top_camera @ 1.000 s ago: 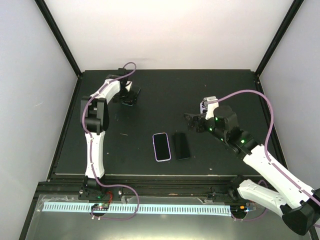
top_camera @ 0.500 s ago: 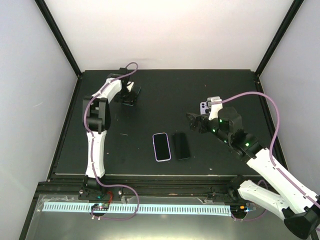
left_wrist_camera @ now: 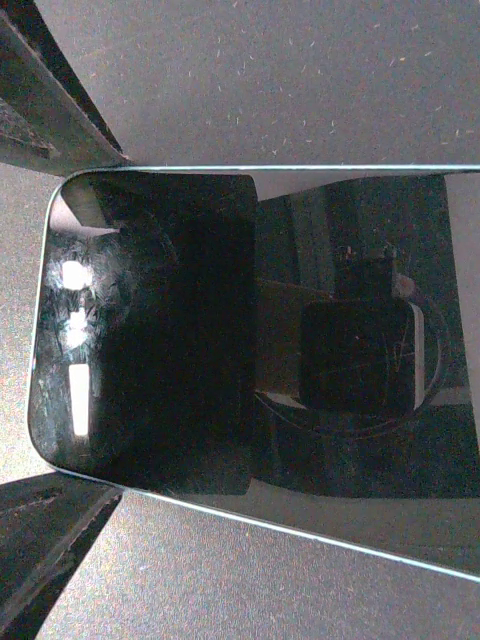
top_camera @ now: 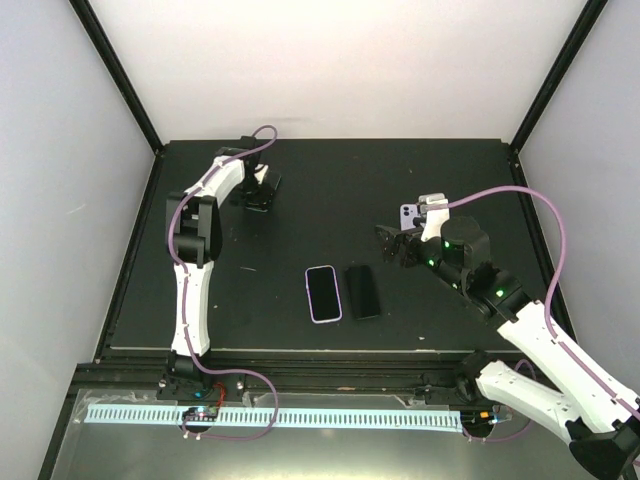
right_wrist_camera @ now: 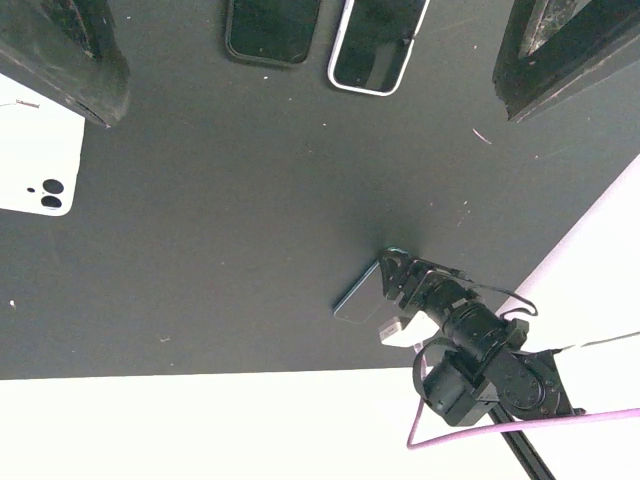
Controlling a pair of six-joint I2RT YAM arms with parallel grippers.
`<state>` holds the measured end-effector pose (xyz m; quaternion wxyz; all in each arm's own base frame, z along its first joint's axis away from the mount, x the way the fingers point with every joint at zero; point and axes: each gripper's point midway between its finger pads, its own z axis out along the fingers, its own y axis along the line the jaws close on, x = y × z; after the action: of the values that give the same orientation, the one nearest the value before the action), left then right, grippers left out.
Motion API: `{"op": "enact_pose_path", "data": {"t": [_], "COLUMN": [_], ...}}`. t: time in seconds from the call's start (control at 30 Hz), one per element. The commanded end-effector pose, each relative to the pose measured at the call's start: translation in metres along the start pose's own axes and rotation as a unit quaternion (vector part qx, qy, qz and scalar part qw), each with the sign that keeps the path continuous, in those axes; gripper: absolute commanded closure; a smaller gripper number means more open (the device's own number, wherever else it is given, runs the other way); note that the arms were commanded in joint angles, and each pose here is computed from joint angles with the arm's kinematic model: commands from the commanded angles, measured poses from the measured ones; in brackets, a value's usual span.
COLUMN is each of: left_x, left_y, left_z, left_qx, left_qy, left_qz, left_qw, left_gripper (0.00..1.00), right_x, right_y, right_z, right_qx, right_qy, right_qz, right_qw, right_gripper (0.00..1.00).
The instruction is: Put the phone into the phone case
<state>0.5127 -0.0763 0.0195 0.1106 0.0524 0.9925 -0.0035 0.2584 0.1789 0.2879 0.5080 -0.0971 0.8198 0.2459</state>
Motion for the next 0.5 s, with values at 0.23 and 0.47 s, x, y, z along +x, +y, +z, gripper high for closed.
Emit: {"op": "enact_pose_path", "data": {"t": [0.23, 0.47], "left_x": [0.041, 0.099], "left_y": [-0.018, -0.042], "left_z": [-0.020, -0.022], "left_qx": [0.008, 0.026], "left_qy": [0.035, 0.061], "left_qz": [-0.043, -0.058], "left_qw": [0.998, 0.996], "left_gripper": [0.32, 0.34], "right_x": [0.006, 0.016], "right_y": [-0.011, -0.069], "right_z": [0.008, 0.028], "right_qx": [0.029, 0.187], "right_qy": [0.009, 0.022], "right_qz": [0.001, -0.016], "right_qw": [1.000, 0.982], "right_gripper": [0.00, 0.00]}}
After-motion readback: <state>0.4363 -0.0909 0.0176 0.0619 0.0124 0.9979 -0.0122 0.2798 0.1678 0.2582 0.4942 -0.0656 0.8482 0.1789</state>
